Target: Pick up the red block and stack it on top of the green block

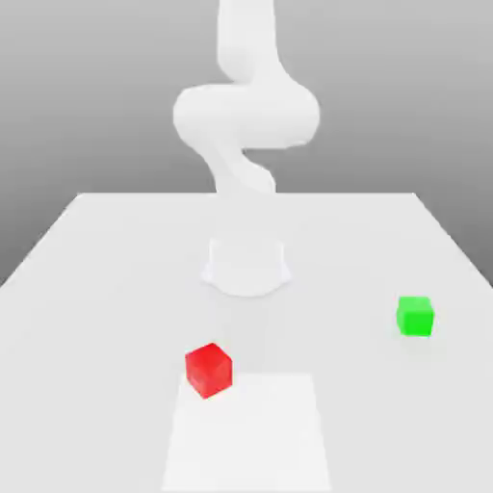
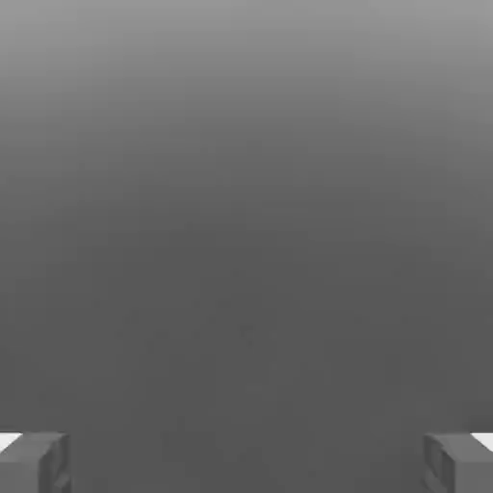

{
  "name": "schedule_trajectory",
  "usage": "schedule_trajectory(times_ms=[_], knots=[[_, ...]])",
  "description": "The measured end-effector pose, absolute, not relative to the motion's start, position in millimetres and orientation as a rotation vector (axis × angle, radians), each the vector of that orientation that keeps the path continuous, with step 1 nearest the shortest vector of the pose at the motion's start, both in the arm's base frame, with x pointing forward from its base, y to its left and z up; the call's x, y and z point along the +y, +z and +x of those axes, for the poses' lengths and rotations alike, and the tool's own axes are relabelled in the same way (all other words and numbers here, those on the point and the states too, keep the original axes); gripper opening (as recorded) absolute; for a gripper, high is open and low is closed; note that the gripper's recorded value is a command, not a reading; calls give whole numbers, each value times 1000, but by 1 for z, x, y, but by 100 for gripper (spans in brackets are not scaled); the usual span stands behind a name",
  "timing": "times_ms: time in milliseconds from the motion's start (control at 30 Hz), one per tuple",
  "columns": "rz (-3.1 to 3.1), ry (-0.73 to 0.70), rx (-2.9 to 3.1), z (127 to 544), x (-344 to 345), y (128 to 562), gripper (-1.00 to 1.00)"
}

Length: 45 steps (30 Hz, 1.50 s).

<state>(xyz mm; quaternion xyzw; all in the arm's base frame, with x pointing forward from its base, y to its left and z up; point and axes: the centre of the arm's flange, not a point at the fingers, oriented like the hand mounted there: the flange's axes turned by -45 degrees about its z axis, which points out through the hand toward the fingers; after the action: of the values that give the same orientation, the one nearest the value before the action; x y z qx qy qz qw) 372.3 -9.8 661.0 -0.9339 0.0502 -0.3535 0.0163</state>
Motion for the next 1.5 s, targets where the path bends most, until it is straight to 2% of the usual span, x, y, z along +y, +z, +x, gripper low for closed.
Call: schedule_trajectory(times_ms=[133, 300, 433, 567, 667, 800, 833, 1067, 1333, 1500], knots=[[-2919, -868, 416, 405, -26, 562, 0], [-2915, -583, 738, 411, -41, 436, 0], [-2887, -340, 1018, 387, -50, 335, 0], [-2831, -84, 1322, 340, -55, 233, 0], [-2808, -12, 1403, 327, -56, 186, 0], [-2803, -1, 1416, 323, -56, 151, 0], [-2803, -1, 1417, 322, -55, 146, -100], [-2803, -3, 1417, 322, -55, 146, -100], [-2804, -3, 1417, 322, -55, 203, -100], [-2975, -5, 989, 329, 23, 219, -100]])
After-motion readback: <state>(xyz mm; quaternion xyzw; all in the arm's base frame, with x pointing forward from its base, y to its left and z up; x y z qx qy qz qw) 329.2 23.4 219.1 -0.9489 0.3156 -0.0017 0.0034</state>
